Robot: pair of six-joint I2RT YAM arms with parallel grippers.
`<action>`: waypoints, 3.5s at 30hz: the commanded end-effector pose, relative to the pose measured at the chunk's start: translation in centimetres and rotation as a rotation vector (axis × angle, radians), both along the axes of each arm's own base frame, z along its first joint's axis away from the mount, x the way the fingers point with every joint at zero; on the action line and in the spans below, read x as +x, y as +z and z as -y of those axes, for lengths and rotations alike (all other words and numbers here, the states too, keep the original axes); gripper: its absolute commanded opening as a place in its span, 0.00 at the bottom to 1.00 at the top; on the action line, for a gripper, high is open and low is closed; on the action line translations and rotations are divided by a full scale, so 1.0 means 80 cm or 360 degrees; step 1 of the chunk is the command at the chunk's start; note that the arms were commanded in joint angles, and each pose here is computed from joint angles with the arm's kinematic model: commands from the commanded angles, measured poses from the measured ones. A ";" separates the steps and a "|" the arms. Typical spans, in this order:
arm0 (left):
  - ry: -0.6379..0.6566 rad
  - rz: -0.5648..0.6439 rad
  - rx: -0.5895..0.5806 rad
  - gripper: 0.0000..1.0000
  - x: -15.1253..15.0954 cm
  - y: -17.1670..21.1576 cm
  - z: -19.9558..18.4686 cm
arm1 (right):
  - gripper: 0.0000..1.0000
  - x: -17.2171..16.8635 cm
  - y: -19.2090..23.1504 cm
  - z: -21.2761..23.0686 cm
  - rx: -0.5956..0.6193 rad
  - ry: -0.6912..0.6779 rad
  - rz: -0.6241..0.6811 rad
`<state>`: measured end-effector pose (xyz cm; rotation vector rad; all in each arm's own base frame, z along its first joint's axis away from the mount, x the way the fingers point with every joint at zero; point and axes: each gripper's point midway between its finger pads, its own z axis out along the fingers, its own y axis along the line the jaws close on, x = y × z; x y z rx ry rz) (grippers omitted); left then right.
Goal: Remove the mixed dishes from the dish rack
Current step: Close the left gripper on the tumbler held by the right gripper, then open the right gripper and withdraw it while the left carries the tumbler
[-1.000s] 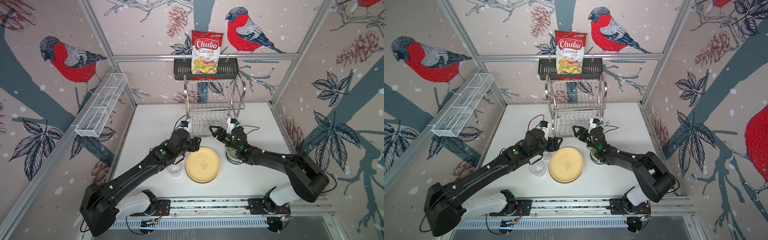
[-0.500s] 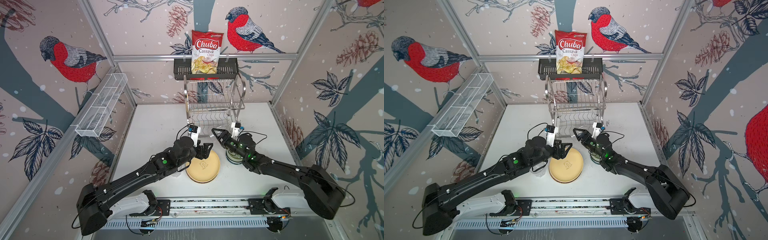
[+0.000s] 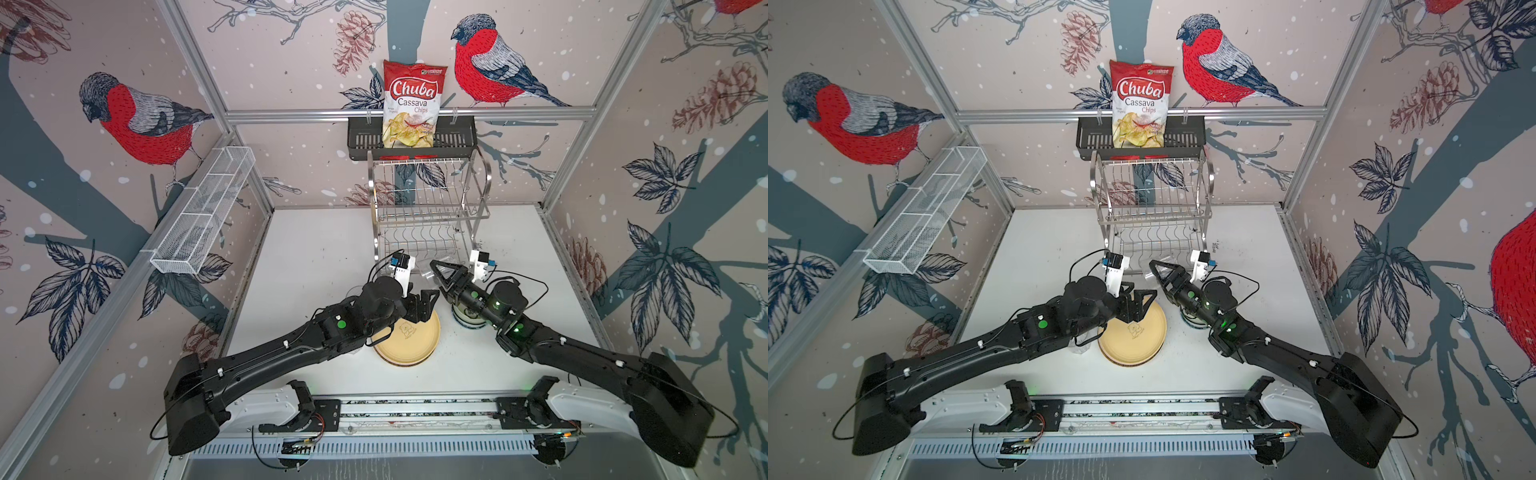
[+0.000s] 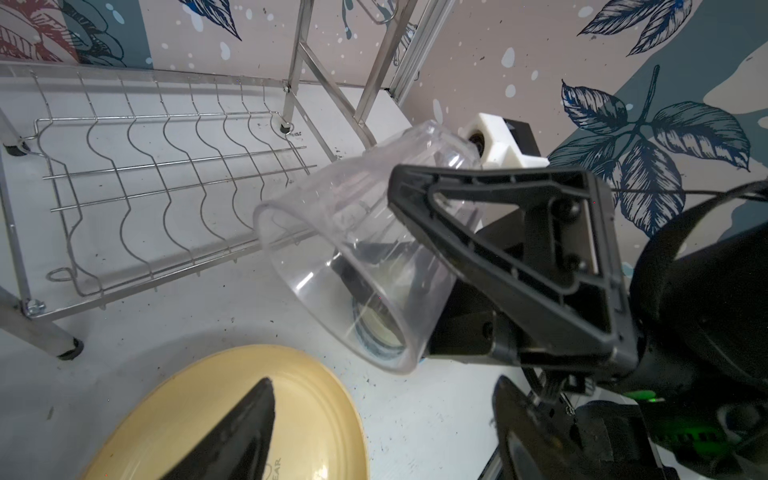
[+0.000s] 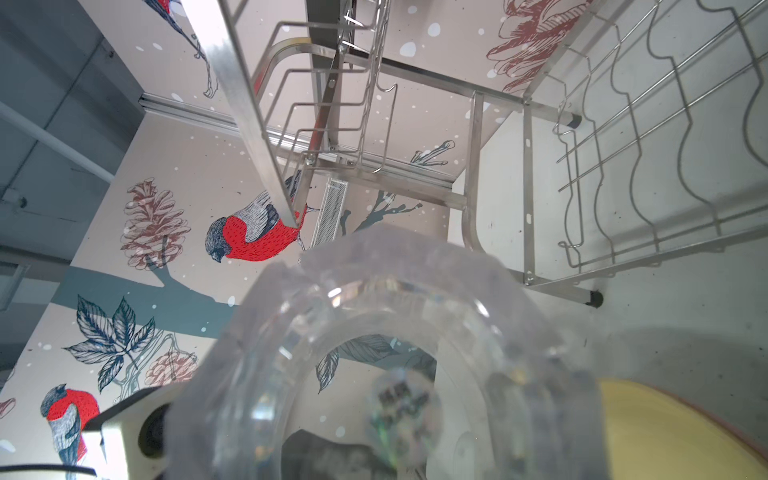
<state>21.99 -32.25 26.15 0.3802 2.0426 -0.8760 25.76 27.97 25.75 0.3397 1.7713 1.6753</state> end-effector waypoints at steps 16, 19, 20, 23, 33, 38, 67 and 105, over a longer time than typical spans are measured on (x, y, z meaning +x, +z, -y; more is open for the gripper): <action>-0.0080 0.0167 -0.0157 0.53 -0.003 0.060 0.047 | 0.22 -0.037 0.055 0.005 0.0218 0.0048 0.0092; -0.0068 0.0185 -0.0166 0.47 -0.003 0.065 0.045 | 0.22 -0.041 0.057 0.002 0.0225 0.0065 0.0096; -0.0062 0.0191 -0.0168 0.42 -0.002 0.067 0.044 | 0.22 -0.042 0.056 0.001 0.0226 0.0068 0.0093; -0.0051 0.0201 -0.0164 0.21 -0.001 0.068 0.041 | 0.22 -0.044 0.057 -0.001 0.0234 0.0077 0.0092; -0.0031 0.0222 -0.0158 0.00 -0.001 0.075 0.035 | 0.28 -0.045 0.057 0.004 0.0232 0.0051 0.0087; -0.0029 0.0228 -0.0157 0.00 -0.001 0.079 0.033 | 0.63 -0.043 0.054 0.008 0.0221 0.0018 0.0064; -0.0164 0.0031 0.0365 0.00 -0.029 0.055 -0.001 | 1.00 -0.017 0.026 0.055 0.0139 -0.0223 -0.0015; -0.0304 -0.0737 0.1277 0.00 -0.153 -0.074 -0.154 | 0.99 -0.003 0.004 0.047 0.0087 -0.0213 -0.0083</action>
